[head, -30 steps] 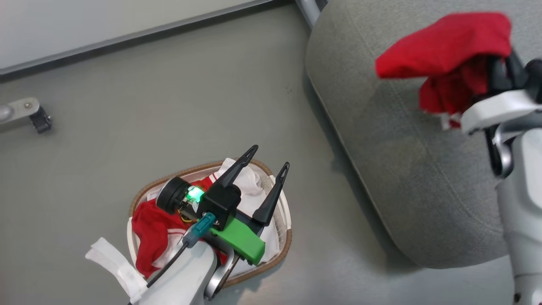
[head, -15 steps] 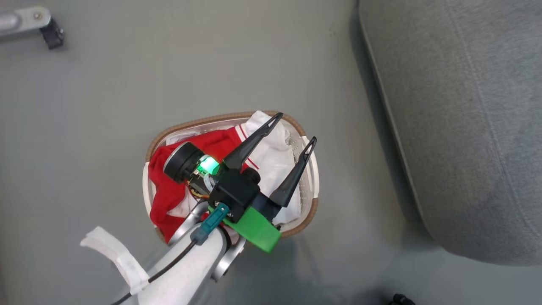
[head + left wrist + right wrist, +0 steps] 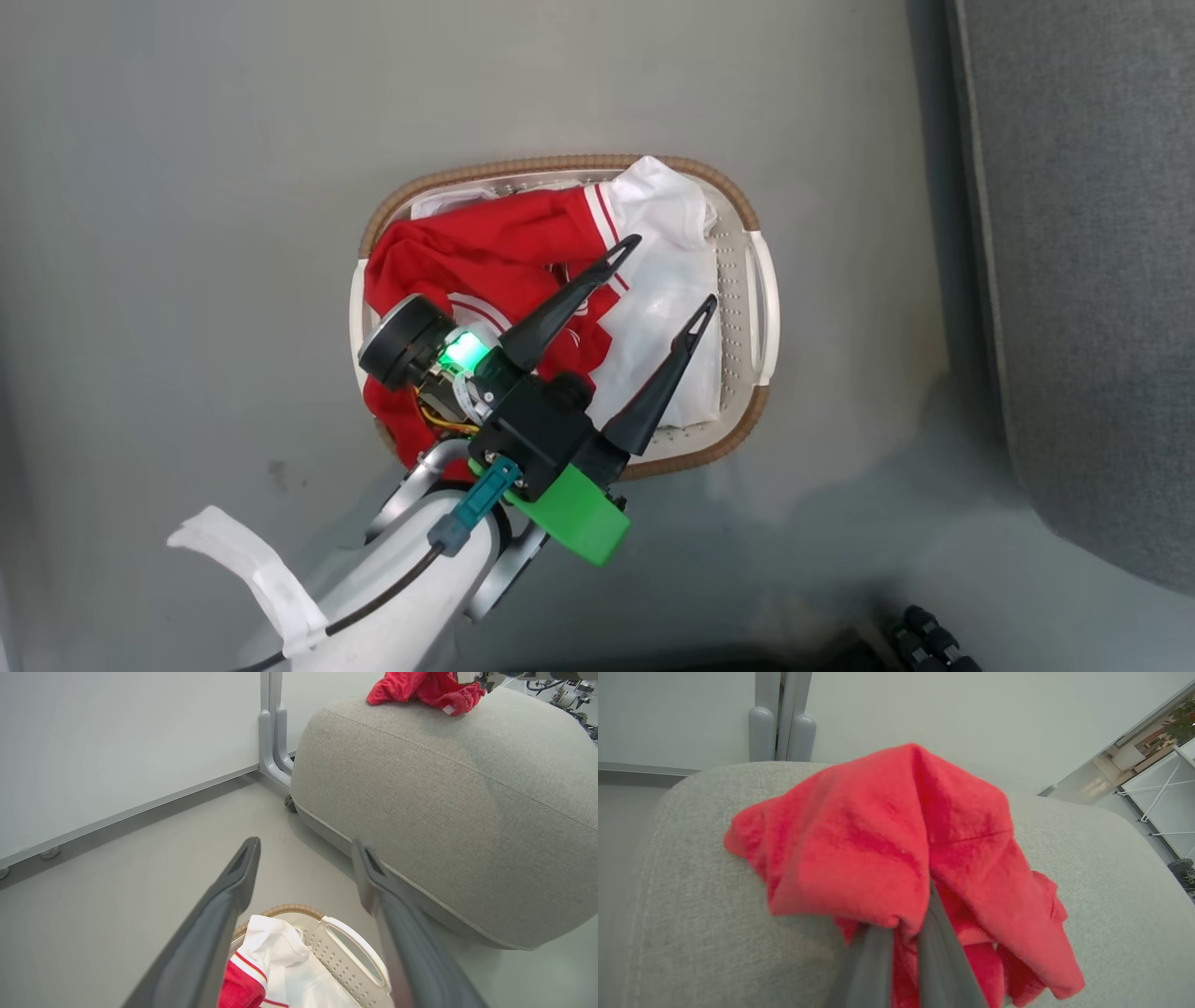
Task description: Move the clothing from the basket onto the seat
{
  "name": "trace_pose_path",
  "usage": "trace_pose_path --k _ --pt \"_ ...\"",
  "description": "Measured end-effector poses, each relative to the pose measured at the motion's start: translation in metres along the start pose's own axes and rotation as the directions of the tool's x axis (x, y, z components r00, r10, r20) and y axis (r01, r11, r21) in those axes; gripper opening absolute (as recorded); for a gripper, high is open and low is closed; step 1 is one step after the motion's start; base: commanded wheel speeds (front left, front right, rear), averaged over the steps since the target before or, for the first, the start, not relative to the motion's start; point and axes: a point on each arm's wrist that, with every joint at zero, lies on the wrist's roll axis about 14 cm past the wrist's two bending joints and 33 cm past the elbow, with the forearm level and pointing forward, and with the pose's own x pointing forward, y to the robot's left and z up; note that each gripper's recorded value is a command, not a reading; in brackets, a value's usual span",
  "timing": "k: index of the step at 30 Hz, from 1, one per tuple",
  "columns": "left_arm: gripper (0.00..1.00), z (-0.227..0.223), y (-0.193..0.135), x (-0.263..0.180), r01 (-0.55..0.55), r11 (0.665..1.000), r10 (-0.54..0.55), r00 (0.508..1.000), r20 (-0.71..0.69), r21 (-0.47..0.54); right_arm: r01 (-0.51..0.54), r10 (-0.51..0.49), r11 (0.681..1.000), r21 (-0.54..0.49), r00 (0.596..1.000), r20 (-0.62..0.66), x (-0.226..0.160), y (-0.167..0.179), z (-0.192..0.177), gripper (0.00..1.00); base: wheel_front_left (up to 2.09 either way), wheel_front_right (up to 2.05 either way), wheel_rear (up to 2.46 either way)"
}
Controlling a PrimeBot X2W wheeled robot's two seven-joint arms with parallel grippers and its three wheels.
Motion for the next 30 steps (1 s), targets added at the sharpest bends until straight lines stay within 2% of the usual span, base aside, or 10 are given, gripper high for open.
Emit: trace_pose_path --k 2,4,5,6,7,22,30 --pt "1.00 -0.005 0.003 0.000 -0.002 1.000 0.002 1.000 -0.012 -0.001 -0.020 0.020 1.000 0.010 1.000 -0.014 0.002 0.011 -0.012 0.00 0.00 0.00 0.00" --pt "1.00 -0.008 0.004 0.000 0.001 1.000 -0.001 1.000 -0.023 0.006 -0.042 0.042 0.999 0.009 0.999 -0.029 0.000 0.021 -0.024 0.18 0.00 0.00 0.00" --pt "1.00 -0.009 0.005 0.000 0.003 1.000 -0.002 1.000 -0.025 0.008 -0.043 0.044 0.999 0.011 0.999 -0.031 -0.002 0.021 -0.027 0.34 0.00 0.00 0.00" --pt "1.00 -0.010 0.004 0.000 0.004 1.000 -0.003 1.000 -0.028 0.010 -0.041 0.041 0.999 0.016 0.999 -0.032 -0.004 0.019 -0.030 0.55 0.00 0.00 0.00" --pt "1.00 -0.009 0.004 0.000 0.005 1.000 -0.005 1.000 -0.028 0.012 -0.040 0.040 0.999 0.015 0.999 -0.031 -0.008 0.018 -0.033 1.00 0.00 0.00 0.00" --pt "1.00 0.028 0.004 -0.002 -0.054 0.999 0.054 0.997 0.061 0.000 -0.097 0.097 0.995 0.018 0.995 0.020 -0.068 0.017 -0.032 1.00 0.00 0.00 0.00" --pt "1.00 0.055 0.017 -0.019 -0.168 0.986 0.167 0.980 0.108 0.002 -0.136 0.127 0.989 0.057 0.982 0.138 -0.095 0.022 0.019 1.00 0.00 0.00 0.00"
